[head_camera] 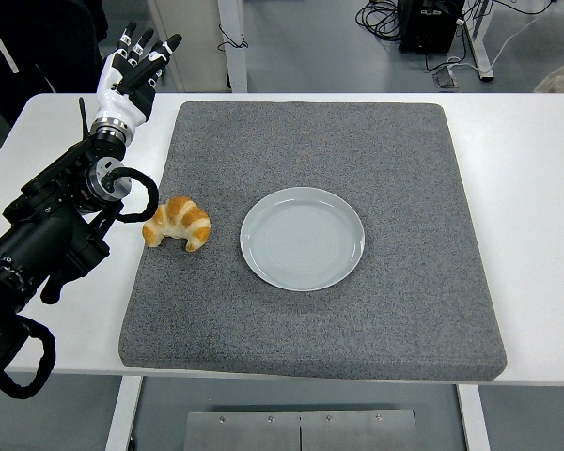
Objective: Place the bread on the plate
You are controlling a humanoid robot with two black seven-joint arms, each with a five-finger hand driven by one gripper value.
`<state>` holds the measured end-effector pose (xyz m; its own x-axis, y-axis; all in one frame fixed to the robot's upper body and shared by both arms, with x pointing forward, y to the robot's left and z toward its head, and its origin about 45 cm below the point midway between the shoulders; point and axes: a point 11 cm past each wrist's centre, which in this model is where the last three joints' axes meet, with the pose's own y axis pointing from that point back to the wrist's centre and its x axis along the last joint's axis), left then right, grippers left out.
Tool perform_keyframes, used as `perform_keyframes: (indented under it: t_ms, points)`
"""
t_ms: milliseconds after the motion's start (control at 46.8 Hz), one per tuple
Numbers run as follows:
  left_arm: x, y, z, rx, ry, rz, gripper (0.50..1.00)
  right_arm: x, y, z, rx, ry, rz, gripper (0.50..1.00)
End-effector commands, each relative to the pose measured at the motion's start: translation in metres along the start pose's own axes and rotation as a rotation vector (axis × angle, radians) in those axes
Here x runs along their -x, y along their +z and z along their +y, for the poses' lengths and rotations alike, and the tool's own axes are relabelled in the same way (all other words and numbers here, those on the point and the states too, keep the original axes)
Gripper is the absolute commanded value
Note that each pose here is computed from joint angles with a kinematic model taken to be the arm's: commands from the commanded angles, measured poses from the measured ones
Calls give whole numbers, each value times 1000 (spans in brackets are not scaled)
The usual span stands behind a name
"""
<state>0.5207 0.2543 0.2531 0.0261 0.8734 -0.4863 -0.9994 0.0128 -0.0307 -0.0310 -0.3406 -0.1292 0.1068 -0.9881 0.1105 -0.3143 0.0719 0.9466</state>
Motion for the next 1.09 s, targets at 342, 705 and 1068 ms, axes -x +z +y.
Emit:
perform_keyframes:
  t_ms: [342,705,1068]
  points:
    - [7,-1,-1,4,-12,7,969,0,0,0,0,0,0,1000]
    - [8,-4,-1,-29,-26,-13,969,0,0,0,0,0,0,1000]
    - [13,3,0,-127,-106,-153,969,0,0,0,0,0,0,1000]
